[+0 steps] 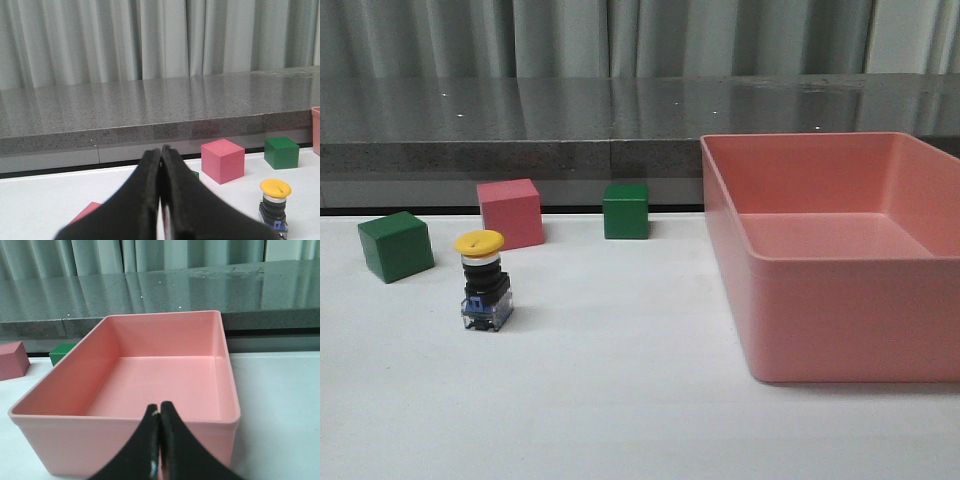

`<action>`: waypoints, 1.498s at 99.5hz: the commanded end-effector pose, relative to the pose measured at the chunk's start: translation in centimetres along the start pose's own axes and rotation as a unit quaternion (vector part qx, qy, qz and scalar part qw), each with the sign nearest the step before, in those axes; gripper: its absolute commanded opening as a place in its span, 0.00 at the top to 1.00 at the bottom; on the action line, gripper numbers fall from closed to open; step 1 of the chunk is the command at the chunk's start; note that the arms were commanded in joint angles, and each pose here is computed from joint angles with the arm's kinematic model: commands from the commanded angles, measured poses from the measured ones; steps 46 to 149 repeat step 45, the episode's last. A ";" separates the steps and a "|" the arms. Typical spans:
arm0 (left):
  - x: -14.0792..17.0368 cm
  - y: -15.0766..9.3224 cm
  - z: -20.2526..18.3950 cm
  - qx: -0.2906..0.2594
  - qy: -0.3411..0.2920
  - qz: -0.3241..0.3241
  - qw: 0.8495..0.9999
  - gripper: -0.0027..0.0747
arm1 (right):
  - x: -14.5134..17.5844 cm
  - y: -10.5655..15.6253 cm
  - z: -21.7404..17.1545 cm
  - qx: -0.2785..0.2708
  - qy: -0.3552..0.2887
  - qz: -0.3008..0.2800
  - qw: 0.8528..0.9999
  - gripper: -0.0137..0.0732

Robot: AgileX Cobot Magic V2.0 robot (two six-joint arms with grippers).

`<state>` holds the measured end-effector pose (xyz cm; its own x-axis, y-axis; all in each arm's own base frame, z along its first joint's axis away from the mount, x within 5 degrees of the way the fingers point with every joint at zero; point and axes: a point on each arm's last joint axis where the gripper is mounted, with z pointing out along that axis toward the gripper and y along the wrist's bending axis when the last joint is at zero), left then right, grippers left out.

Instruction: Place and stand button with both arms

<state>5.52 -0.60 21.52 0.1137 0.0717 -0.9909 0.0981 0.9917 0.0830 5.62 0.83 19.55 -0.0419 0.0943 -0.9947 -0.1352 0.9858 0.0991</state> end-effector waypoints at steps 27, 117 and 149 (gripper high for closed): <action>0.7 -0.1 -0.2 0.002 -0.031 -0.006 0.999 0.99 | -1.2 0.0 -0.3 0.002 -0.050 -0.004 0.999 0.91; 0.7 -0.1 -0.2 0.002 -0.031 -0.006 0.999 0.99 | -1.2 0.0 -0.3 0.002 -0.050 -0.004 0.999 0.91; 0.7 -0.1 -0.2 0.002 -0.031 -0.006 0.999 0.99 | -1.2 0.0 -0.3 0.002 -0.050 -0.004 0.999 0.91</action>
